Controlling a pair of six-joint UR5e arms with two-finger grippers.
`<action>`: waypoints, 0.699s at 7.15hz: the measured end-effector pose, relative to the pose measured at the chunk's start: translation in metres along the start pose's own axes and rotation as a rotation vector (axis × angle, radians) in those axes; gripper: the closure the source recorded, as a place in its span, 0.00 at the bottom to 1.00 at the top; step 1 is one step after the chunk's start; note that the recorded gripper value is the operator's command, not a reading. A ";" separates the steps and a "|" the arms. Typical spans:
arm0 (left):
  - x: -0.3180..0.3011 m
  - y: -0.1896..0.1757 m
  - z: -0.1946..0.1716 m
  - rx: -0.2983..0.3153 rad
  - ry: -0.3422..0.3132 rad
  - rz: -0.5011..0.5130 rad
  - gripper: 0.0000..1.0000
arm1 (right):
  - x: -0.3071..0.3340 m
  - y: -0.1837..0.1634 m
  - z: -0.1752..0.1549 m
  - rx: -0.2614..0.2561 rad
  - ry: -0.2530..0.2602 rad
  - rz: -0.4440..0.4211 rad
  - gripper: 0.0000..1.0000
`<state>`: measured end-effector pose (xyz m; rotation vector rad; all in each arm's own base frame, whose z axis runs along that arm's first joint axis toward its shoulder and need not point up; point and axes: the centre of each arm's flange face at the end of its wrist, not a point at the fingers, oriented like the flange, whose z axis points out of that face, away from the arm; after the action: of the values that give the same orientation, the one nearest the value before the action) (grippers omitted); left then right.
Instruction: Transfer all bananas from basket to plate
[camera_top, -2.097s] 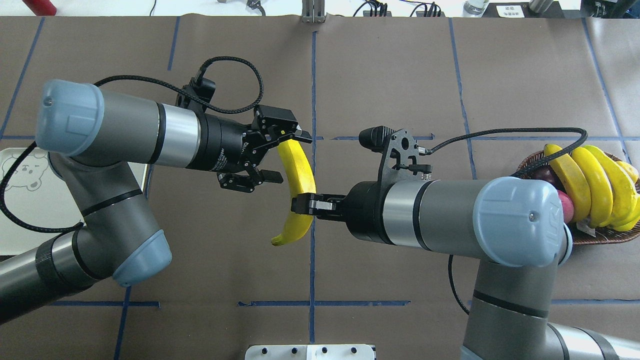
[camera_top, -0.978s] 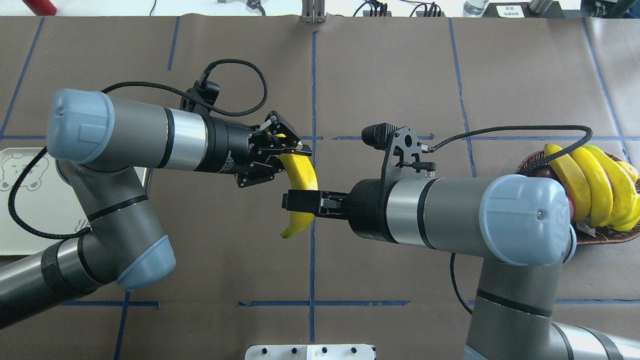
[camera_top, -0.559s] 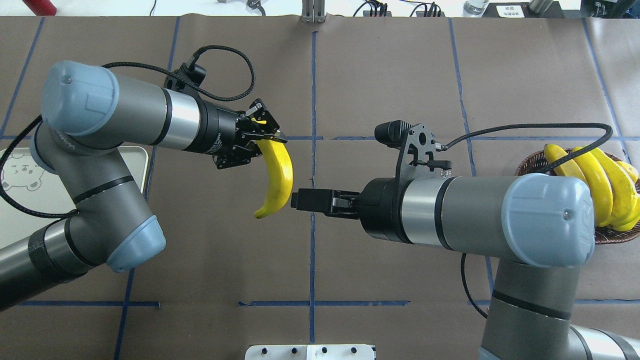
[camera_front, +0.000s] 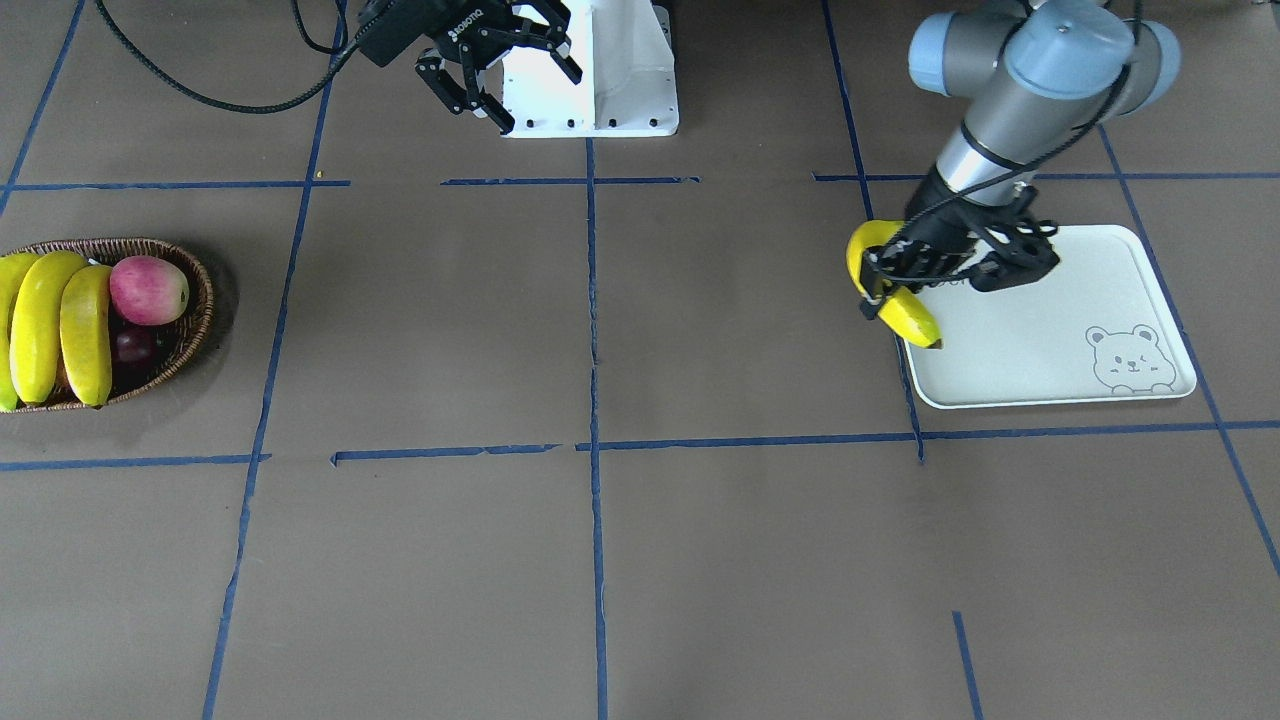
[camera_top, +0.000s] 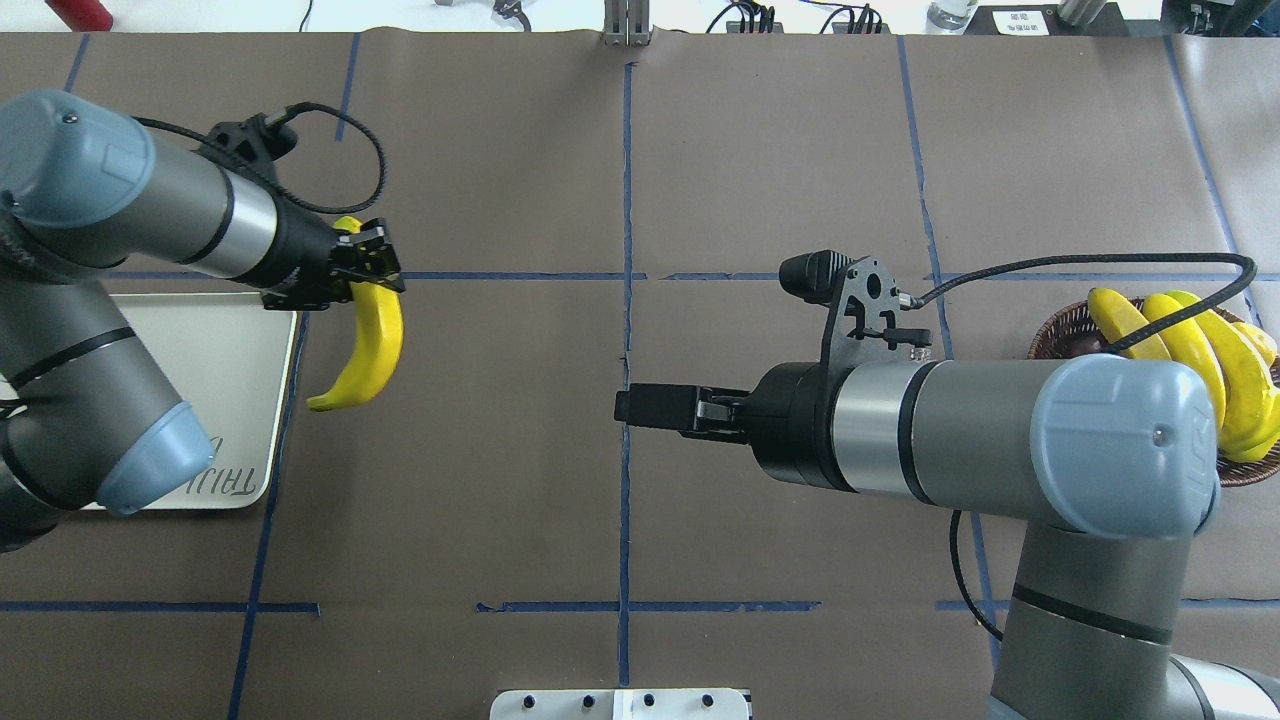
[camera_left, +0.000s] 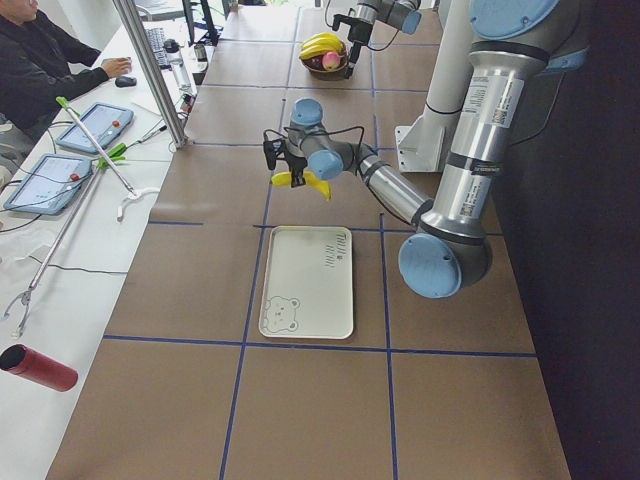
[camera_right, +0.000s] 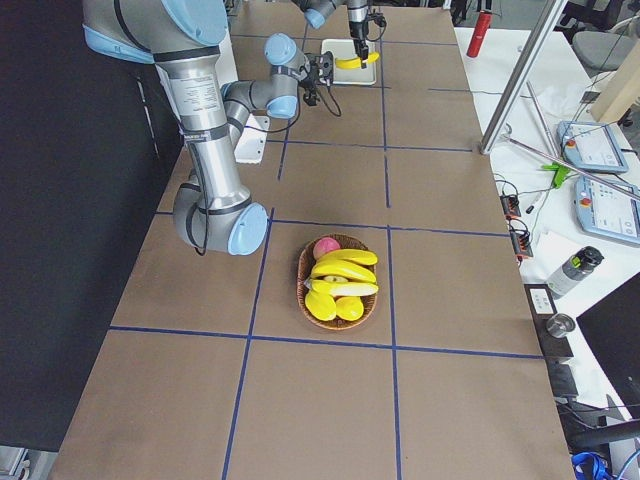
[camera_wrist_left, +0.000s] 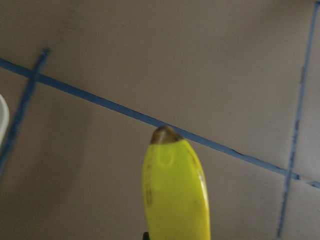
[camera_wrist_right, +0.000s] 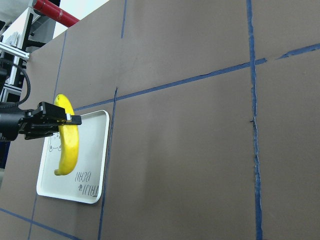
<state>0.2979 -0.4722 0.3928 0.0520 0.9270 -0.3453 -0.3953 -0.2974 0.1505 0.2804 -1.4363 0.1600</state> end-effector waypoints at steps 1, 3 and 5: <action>-0.061 -0.007 0.011 -0.003 -0.083 0.022 1.00 | 0.005 0.000 0.001 0.000 0.010 0.001 0.00; -0.158 -0.022 0.022 -0.008 -0.205 0.048 1.00 | 0.011 0.000 0.002 -0.001 0.024 0.004 0.00; -0.211 -0.039 0.035 -0.013 -0.278 0.027 1.00 | 0.012 0.000 0.002 0.001 0.026 0.004 0.00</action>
<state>0.1969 -0.4587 0.5851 0.0040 0.6522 -0.3125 -0.3959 -0.2992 0.1624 0.2756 -1.4112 0.1675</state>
